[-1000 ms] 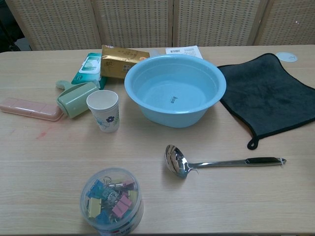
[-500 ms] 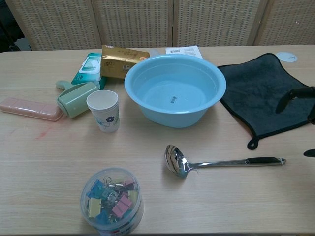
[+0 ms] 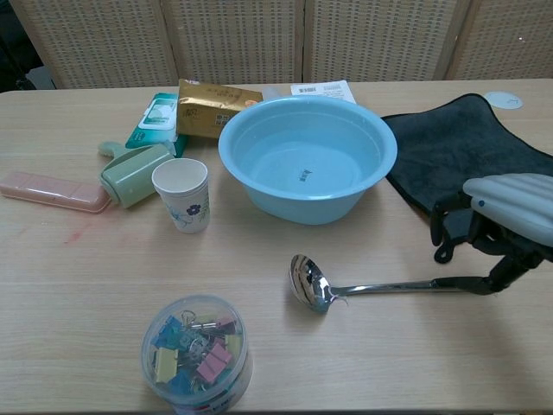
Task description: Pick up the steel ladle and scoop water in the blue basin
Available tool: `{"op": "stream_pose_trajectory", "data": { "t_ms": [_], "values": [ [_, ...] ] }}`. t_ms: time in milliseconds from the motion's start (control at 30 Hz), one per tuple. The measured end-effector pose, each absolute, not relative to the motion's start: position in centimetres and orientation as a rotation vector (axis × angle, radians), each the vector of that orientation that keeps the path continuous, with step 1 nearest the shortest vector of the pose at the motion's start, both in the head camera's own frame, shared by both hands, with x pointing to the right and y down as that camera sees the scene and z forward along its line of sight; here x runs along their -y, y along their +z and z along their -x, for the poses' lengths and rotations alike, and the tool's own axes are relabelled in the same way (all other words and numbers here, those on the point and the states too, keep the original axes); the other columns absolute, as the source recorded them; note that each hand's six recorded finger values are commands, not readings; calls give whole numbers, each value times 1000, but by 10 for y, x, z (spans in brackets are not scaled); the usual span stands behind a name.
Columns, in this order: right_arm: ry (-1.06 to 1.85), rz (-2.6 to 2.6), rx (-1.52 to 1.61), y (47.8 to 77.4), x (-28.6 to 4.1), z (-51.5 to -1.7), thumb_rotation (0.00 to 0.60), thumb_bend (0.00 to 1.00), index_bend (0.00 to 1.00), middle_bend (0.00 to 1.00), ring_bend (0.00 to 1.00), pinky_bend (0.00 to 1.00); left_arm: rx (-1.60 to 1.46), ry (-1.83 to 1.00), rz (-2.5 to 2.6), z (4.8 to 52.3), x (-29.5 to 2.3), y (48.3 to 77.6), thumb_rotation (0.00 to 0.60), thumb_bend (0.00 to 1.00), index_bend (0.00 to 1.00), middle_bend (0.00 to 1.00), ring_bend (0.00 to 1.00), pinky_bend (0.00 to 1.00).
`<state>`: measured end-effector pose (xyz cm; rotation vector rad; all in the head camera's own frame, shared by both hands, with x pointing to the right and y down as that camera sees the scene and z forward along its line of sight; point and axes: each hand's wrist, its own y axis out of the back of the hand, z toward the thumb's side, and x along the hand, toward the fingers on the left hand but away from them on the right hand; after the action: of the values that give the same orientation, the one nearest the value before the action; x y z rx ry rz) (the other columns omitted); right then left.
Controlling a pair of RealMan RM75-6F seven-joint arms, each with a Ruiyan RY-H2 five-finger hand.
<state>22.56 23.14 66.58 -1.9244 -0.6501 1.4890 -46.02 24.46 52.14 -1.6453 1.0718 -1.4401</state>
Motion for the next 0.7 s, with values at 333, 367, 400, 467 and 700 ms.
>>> {"op": "stream_pose_trajectory", "data": {
  "t_ms": [333,367,400,467,700],
  "values": [
    [1508,1904,601,678,-240,-204,600,330,426,951,876,1000,-1081,-1444,1642,462,-244,521,600,0,0,0,0,0],
    [1513,1902,596,679,-240,-203,600,337,426,951,876,1000,-1078,-1445,1643,462,-244,521,600,0,0,0,0,0],
    [1517,1900,592,681,-241,-203,600,337,426,951,876,1000,-1075,-1445,1643,462,-244,521,600,0,0,0,0,0],
    [1525,1896,583,683,-241,-202,600,337,426,951,876,1000,-1070,-1445,1639,462,-244,521,600,0,0,0,0,0],
    [1540,1877,558,688,-243,-201,600,337,425,951,876,1000,-1070,-1445,1635,463,-244,521,600,0,0,0,0,0]
  ]
}}
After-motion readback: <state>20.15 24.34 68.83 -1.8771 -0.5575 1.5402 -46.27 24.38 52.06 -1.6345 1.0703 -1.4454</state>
